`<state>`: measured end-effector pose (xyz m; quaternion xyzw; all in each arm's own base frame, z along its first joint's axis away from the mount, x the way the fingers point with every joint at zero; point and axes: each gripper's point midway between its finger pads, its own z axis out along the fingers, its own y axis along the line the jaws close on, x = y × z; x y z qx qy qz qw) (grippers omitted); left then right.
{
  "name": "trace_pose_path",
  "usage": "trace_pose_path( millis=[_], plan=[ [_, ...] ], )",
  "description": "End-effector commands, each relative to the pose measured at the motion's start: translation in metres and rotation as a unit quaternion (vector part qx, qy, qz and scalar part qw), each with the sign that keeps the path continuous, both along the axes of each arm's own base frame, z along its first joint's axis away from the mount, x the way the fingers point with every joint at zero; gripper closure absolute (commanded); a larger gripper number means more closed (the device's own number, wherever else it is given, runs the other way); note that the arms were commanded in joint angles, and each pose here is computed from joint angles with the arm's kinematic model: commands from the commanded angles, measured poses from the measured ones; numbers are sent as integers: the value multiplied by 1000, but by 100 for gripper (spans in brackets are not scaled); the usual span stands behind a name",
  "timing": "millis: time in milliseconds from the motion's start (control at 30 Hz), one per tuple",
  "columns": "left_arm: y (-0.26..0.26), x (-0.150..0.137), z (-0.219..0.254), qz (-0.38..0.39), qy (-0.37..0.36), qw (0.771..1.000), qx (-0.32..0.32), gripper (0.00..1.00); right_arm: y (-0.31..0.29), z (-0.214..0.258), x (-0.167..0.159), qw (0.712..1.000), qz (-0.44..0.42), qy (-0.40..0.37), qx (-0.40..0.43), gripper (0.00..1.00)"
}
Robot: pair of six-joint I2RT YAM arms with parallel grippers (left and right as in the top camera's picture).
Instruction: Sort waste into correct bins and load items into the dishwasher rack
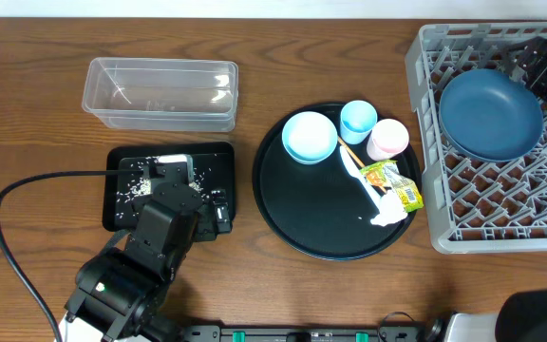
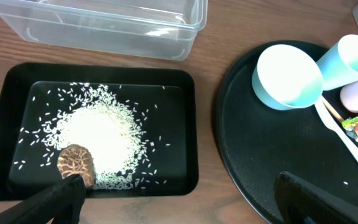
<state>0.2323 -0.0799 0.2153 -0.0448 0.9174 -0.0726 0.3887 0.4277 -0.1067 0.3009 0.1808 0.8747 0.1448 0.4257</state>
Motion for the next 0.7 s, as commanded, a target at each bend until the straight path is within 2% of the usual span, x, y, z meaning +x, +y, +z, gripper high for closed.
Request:
trace_pose_path(
  millis=[0, 67, 267, 600, 667],
  plan=[
    [3, 2, 6, 5, -9, 1000, 4, 2, 21, 6, 1, 989, 97, -13, -113, 1],
    [3, 2, 6, 5, -9, 1000, 4, 2, 40, -2, 2, 979, 136, 2, -150, 1],
    [3, 2, 6, 5, -9, 1000, 4, 2, 57, -41, 6, 955, 110, 100, -256, 1],
    [3, 2, 6, 5, -9, 1000, 4, 2, 90, -114, 3, 912, 114, 232, -318, 1],
    [3, 2, 6, 5, -9, 1000, 4, 2, 90, -130, 1, 908, 115, 258, -311, 7]
  ],
)
